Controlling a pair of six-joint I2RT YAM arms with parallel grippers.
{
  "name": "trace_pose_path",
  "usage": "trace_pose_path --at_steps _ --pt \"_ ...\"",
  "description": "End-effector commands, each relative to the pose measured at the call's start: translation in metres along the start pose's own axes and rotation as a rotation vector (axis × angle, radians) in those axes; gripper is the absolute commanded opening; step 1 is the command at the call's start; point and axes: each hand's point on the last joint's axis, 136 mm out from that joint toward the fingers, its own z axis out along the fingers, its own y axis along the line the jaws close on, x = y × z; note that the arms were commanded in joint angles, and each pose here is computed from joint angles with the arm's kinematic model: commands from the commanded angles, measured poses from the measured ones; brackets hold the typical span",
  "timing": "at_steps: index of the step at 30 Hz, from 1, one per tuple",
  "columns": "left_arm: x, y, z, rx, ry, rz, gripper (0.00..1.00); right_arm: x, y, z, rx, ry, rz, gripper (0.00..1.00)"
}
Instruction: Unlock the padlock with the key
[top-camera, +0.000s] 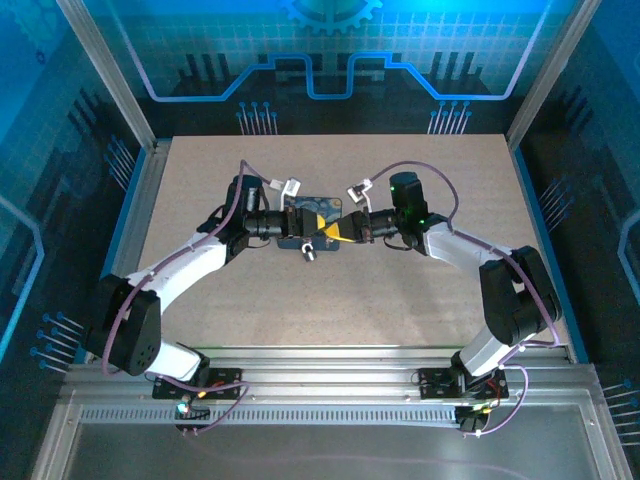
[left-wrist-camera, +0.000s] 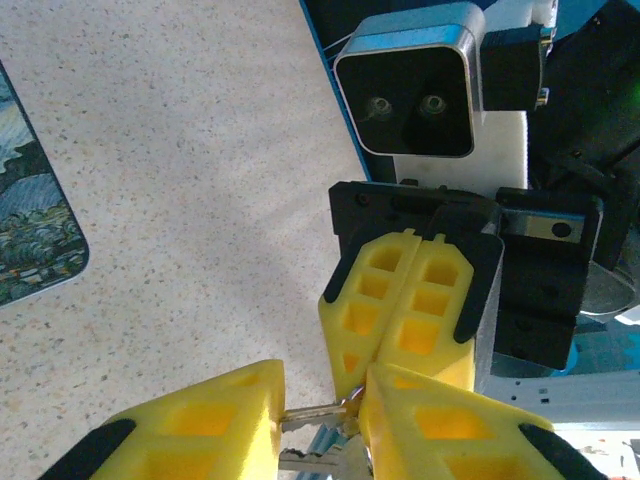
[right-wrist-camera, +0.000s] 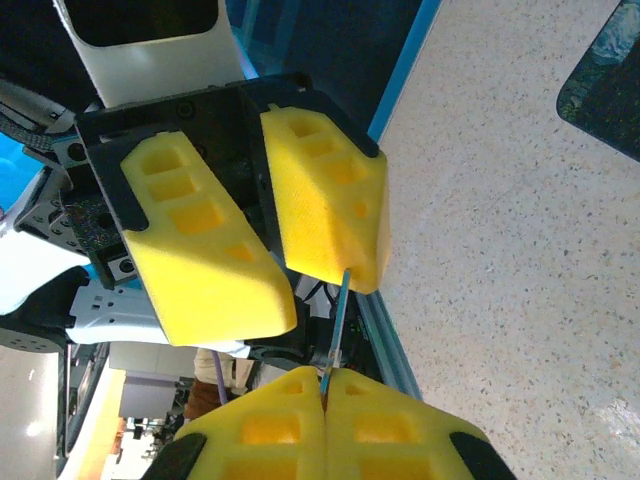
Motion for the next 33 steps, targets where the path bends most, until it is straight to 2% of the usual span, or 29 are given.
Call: trace_pose_path --at_steps 1,8,11,15,16,20,23,26,33 --pt "0.002 -0.014 0.002 0.086 0.02 0.022 0.27 -0.004 0.007 0.007 -0.025 0.011 -0.02 0.0" --pt "-0.002 -0.019 0.003 0.118 0.015 0.016 0.14 -0.004 0.004 0.008 -0.021 0.008 -0.011 0.0" --pt "-0.002 -0.019 0.002 0.123 0.012 0.013 0.11 -0.004 0.005 0.008 -0.02 0.006 -0.01 0.0" --pt "-0.003 -0.018 0.001 0.125 0.006 0.005 0.0 -0.006 0.002 0.006 -0.01 -0.006 -0.004 0.01" --pt "-0.003 -0.018 0.001 0.122 0.004 0.001 0.0 -0.007 0.001 0.006 -0.007 -0.008 0.0 0.02" --pt "-0.01 -0.008 -0.001 0.082 -0.032 -0.026 0.0 -0.008 -0.004 0.001 0.012 -0.032 0.03 0.07" --pt "-0.016 -0.003 -0.003 0.05 -0.074 -0.041 0.0 -0.012 -0.005 -0.003 0.025 -0.053 0.048 0.23" --pt "-0.025 0.001 -0.005 0.035 -0.127 -0.061 0.0 -0.012 -0.008 -0.006 0.046 -0.08 0.074 0.31" --pt "-0.035 0.009 -0.006 0.038 -0.186 -0.107 0.0 -0.03 -0.009 -0.025 0.112 -0.24 0.083 0.41"
